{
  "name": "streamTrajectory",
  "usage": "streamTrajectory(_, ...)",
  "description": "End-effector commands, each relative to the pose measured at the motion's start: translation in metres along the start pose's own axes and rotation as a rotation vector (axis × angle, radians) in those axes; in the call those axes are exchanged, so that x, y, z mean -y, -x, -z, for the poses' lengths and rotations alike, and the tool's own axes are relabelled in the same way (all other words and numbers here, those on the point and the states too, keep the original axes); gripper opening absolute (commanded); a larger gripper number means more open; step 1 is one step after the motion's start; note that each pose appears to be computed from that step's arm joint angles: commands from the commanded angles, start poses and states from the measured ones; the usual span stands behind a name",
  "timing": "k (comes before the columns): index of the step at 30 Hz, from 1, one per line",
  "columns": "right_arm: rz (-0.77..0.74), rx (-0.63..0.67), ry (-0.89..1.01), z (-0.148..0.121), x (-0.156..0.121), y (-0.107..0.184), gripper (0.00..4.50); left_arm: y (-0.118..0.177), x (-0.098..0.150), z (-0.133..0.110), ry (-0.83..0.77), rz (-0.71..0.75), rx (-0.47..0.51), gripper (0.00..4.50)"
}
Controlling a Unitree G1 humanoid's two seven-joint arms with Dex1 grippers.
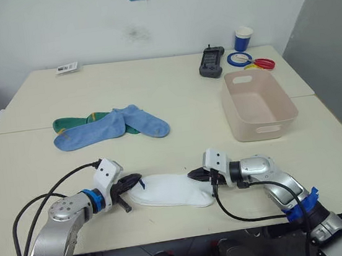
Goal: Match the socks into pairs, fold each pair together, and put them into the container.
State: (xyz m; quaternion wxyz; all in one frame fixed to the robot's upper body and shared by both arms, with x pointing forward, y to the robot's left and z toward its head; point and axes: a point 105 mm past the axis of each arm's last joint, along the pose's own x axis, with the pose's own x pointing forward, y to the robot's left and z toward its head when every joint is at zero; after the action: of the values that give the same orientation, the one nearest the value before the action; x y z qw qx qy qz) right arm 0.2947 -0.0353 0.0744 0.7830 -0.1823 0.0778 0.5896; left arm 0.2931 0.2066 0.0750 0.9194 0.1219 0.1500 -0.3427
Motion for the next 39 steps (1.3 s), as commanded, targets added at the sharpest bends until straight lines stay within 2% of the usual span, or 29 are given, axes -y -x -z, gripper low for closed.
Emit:
streamTrajectory(1,0.005,0.115,0.004,-0.030,0.003,0.010,0.00,0.008,-0.009,-0.026,-0.032,-0.026,0.110,0.04)
streamTrajectory(4,0.028,0.159,-0.048,-0.047,0.006,0.021,0.00,0.020,-0.004,-0.044,-0.069,0.030,0.164,0.04)
streamTrajectory(7,0.041,0.155,-0.146,-0.050,0.009,0.037,0.00,0.029,0.009,-0.051,-0.109,0.120,0.160,0.04)
streamTrajectory(9,0.035,0.127,-0.232,-0.046,0.007,0.050,0.38,0.034,0.022,-0.047,-0.131,0.195,0.118,0.00)
streamTrajectory(11,0.027,0.094,-0.294,-0.042,0.003,0.058,0.88,0.037,0.029,-0.040,-0.154,0.239,0.073,0.00)
streamTrajectory(14,0.027,-0.026,-0.345,-0.024,-0.004,0.070,1.97,0.035,0.035,-0.028,-0.183,0.257,0.026,0.00)
streamTrajectory(21,0.084,-0.182,-0.485,0.002,-0.008,0.075,4.46,0.028,0.048,-0.031,-0.174,0.286,0.066,0.00)
streamTrajectory(26,0.021,-0.213,-0.529,0.006,-0.021,0.061,4.46,0.028,0.070,-0.057,-0.182,0.391,0.202,0.00)
streamTrajectory(30,-0.034,-0.213,-0.554,0.005,-0.029,0.052,4.46,0.028,0.089,-0.066,-0.243,0.489,0.198,0.00)
streamTrajectory(31,-0.045,-0.214,-0.562,0.005,-0.030,0.051,4.08,0.027,0.091,-0.067,-0.250,0.500,0.199,0.00)
streamTrajectory(32,-0.055,-0.218,-0.571,0.005,-0.032,0.050,3.90,0.027,0.092,-0.070,-0.252,0.505,0.202,0.00)
streamTrajectory(39,-0.051,-0.215,-0.623,0.007,-0.032,0.046,1.43,0.027,0.100,-0.073,-0.238,0.540,0.195,0.00)
